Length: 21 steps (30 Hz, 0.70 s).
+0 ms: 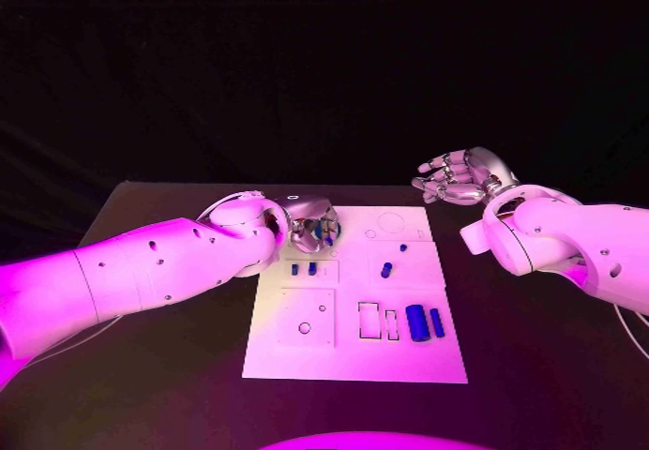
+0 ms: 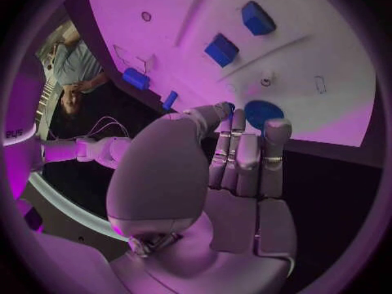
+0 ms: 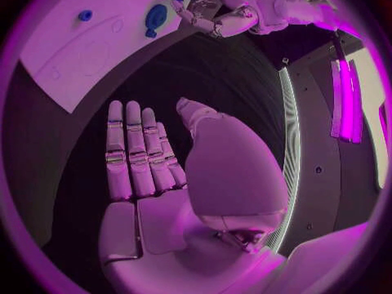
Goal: Assemble the parts on the task board
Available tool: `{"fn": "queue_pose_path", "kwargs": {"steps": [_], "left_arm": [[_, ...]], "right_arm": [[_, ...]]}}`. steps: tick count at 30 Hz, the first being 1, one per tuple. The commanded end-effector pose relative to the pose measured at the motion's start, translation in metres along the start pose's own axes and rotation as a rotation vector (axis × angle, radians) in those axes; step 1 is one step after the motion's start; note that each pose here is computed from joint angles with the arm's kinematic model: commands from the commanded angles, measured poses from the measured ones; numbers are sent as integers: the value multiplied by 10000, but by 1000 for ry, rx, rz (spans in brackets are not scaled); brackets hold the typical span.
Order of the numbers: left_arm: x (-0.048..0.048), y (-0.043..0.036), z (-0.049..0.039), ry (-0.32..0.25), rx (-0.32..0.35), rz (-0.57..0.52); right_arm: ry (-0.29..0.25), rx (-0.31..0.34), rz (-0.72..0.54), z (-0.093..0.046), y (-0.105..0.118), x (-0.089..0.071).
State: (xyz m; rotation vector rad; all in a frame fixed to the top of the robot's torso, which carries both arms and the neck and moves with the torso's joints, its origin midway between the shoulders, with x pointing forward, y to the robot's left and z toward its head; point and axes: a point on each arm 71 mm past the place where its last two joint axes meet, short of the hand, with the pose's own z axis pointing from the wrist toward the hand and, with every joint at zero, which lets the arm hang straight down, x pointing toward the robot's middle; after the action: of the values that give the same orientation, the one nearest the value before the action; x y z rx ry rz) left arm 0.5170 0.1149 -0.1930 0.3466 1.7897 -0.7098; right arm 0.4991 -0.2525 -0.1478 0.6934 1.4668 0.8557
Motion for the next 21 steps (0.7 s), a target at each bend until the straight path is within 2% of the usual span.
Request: {"fn": "queue_pose_path", "kwargs": {"steps": [1,8,21], "left_arm": [[-50,2,-58,-16,-5,-56],[-77,116,-151,9,-37,-67],[-5,265,-169,48,-79,-50]], "right_arm": [[6,-14,-2,1,8,3],[6,-11,-3,2,-1,-4],[11,-7,-3,4,-15,11]]}}
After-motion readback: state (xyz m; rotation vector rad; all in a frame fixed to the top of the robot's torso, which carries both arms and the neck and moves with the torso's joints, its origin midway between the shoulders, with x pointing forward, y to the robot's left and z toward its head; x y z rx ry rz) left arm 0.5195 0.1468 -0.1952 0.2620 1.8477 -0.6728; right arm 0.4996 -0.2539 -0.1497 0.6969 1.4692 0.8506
